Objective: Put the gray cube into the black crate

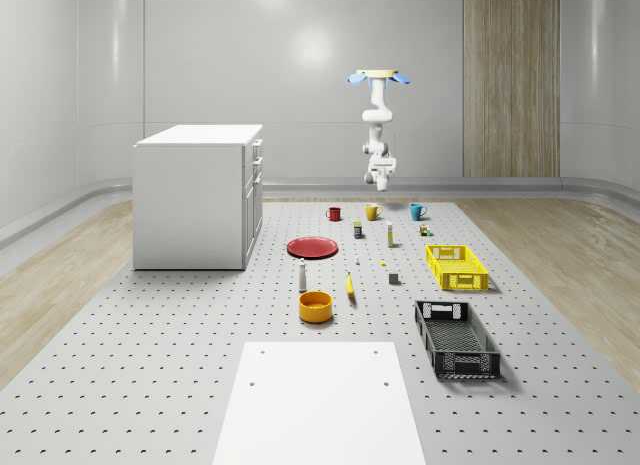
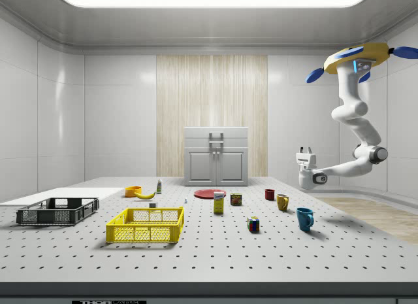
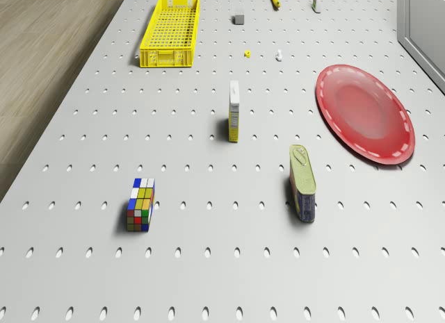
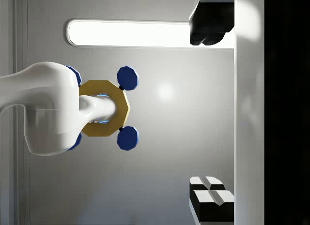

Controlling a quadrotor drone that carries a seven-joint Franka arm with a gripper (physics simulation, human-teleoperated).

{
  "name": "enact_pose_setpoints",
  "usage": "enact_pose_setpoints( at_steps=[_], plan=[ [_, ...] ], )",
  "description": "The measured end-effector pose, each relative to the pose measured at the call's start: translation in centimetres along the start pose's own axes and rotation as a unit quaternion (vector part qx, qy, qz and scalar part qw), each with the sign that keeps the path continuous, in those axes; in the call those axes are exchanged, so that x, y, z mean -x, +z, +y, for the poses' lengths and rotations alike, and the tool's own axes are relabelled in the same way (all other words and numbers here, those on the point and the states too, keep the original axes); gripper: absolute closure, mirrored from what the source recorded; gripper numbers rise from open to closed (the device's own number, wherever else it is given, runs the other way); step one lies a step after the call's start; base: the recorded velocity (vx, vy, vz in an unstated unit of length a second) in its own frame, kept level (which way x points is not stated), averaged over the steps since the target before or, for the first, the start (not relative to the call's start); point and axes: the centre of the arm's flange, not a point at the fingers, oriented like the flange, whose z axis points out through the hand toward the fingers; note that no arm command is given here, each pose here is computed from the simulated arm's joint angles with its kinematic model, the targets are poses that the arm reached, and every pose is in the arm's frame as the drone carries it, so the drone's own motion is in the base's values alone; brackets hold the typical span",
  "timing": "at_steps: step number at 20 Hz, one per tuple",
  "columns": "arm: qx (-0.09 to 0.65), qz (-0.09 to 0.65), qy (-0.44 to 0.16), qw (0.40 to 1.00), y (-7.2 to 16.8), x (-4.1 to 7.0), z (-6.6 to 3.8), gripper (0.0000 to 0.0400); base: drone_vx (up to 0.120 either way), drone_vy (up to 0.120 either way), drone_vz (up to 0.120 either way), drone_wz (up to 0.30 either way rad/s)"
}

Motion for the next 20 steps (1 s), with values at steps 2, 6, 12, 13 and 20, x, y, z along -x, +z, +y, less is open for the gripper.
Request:
enact_pose_setpoints(
  at_steps=[2,6,12,13,20],
  plan=[
    [0.000,0.001,0.000,1.000,0.0,0.0,0.0,0.0000,0.120,0.000,0.000,0.000],
    [0.002,0.005,0.000,1.000,0.0,0.1,0.0,0.0000,0.120,0.000,0.000,0.000],
    [0.011,0.018,0.000,1.000,0.0,0.4,-0.2,0.0000,0.120,0.000,0.000,0.000],
    [0.014,0.021,0.000,1.000,0.0,0.4,-0.3,0.0000,0.120,0.000,0.000,0.000],
    [0.057,0.067,-0.001,0.996,0.2,1.3,-1.1,0.0000,0.120,0.000,0.000,0.000]
  ],
)
